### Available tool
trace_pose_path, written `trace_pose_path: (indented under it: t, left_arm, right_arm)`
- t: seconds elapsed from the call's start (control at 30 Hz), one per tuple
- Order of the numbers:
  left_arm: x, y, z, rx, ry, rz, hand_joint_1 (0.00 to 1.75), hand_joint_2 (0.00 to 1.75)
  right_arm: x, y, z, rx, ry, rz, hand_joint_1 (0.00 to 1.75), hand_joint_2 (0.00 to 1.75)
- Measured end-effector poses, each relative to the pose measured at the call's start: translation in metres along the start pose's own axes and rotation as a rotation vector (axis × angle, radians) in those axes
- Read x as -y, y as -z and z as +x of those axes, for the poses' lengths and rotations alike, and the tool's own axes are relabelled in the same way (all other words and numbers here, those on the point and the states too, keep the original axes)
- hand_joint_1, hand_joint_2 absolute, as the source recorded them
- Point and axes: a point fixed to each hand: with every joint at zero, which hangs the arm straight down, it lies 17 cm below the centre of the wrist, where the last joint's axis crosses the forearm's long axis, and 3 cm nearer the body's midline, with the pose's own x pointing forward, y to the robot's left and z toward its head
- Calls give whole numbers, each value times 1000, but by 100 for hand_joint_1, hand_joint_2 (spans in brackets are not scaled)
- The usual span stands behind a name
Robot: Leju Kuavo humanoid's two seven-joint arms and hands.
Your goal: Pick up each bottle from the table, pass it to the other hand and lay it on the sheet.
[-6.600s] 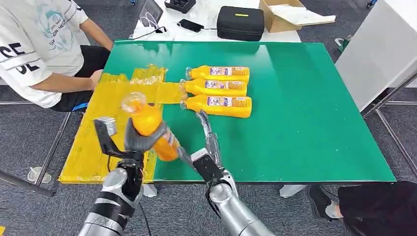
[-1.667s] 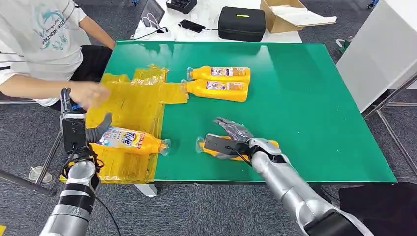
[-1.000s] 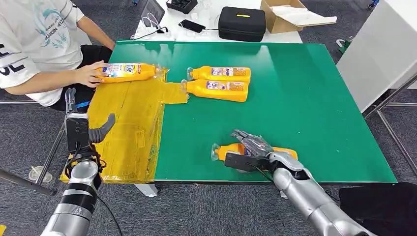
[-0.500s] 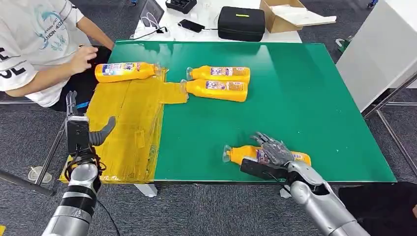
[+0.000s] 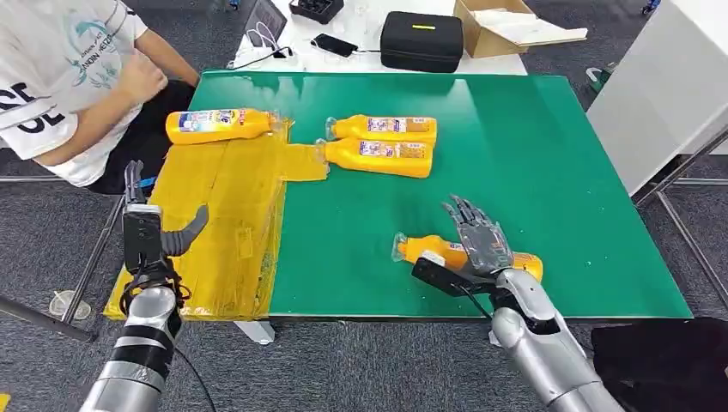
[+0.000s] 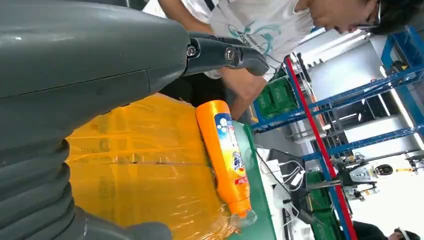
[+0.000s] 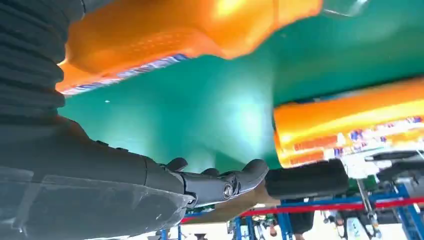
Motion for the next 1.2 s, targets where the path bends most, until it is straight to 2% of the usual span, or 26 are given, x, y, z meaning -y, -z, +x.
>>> trace_pose_path:
  t: [0.07,0.3,0.7,1.2]
  left_arm:
    - [0,0,0,0,-1,0,0,175]
    - [7,-3,-2,-4,0,-33,0,175]
    - [16,-7,-9,-20,7,-73,0,175]
    - [18,-9,-14,-31,-4,-100,0,175]
  right_arm:
    - [-3,1,2,3,10,10,0,175]
    - [-38,-9,-4,1,99,187,0,175]
    - [-49,-26,-23,-25,127,237,0,175]
    - [-42,-40,-27,-52,79,219,0,175]
